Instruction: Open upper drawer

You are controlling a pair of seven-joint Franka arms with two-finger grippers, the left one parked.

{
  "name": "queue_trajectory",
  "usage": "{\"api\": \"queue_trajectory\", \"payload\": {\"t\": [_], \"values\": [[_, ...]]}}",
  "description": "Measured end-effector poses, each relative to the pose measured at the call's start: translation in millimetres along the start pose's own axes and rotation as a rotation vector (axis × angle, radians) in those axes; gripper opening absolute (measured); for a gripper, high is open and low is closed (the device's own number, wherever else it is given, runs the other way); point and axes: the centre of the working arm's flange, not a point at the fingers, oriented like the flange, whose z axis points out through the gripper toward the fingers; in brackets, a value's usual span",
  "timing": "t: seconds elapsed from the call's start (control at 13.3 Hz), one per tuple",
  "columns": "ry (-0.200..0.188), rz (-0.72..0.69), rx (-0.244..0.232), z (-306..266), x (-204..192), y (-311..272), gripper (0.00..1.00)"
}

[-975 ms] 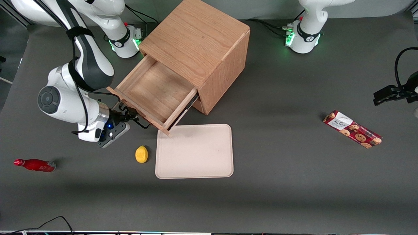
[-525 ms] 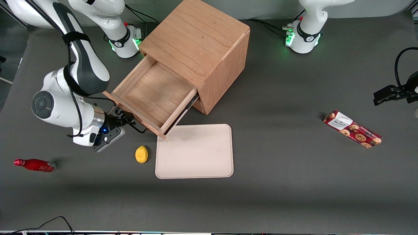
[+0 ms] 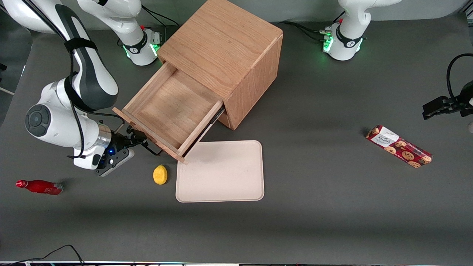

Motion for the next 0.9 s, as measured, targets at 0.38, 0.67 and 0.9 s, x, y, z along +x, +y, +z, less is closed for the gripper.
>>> {"api": "queue_trajectory", "payload": {"t": [0.38, 0.67, 0.9], "values": [[0.012, -0.008, -0.01, -25, 5, -2, 1.0], [0.002, 0.028, -0.036, -106, -8, 0, 1.0], [0.01, 0.19, -0.088, -167, -46, 17, 1.0]]}}
